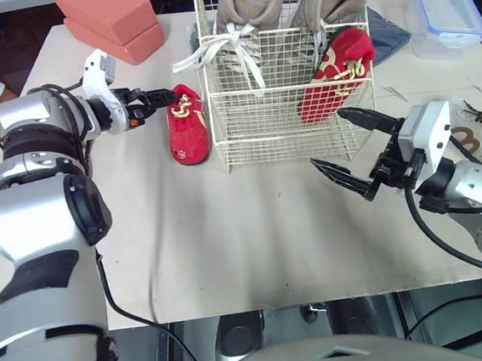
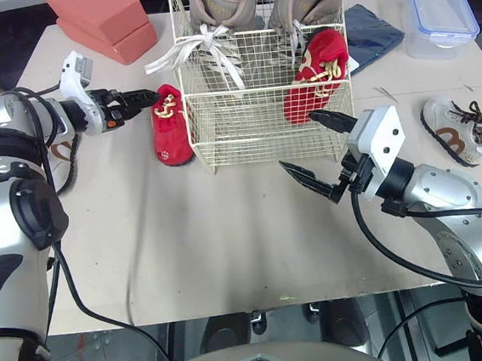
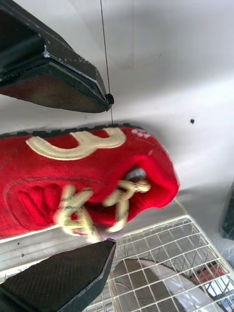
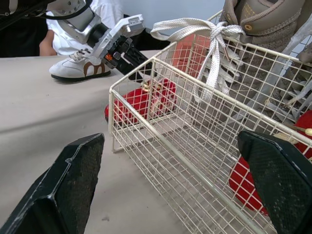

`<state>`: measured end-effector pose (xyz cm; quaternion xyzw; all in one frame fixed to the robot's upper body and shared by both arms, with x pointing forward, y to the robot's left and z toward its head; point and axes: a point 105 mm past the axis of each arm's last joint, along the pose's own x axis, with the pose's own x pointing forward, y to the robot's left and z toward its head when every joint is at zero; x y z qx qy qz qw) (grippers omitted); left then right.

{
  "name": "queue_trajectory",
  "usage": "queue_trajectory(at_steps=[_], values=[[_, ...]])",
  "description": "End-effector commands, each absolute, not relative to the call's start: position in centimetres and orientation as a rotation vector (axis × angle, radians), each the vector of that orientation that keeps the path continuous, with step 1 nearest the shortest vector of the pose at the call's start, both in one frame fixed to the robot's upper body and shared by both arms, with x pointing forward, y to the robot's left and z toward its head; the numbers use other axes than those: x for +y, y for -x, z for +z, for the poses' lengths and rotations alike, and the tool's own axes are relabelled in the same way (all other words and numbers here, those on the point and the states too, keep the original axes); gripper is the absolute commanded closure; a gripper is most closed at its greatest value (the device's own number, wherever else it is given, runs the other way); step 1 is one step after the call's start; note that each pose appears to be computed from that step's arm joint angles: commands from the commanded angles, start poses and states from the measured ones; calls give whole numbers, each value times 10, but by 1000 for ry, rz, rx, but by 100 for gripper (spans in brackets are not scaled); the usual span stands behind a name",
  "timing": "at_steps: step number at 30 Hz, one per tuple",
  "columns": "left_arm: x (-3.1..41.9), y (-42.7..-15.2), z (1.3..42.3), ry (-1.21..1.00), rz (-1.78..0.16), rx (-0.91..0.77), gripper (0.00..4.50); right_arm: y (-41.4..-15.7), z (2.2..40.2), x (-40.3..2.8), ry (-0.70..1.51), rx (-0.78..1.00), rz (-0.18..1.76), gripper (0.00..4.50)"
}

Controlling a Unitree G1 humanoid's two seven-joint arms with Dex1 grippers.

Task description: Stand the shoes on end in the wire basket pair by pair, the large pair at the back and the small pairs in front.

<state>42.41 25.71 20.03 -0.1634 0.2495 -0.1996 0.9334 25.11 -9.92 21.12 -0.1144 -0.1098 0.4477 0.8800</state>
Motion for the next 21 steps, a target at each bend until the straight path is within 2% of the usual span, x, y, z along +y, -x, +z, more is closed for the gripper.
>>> queue_trajectory(at_steps=[1, 13, 21], values=[[252, -428, 210, 291, -425, 482, 0, -247, 221, -96, 252, -286, 934, 15], [248, -437, 186, 157, -357, 530, 0, -247, 222, -97, 252, -296, 907, 15], [258, -440, 189, 217, -281, 477, 0, -245, 221, -99, 254, -293, 889, 15]])
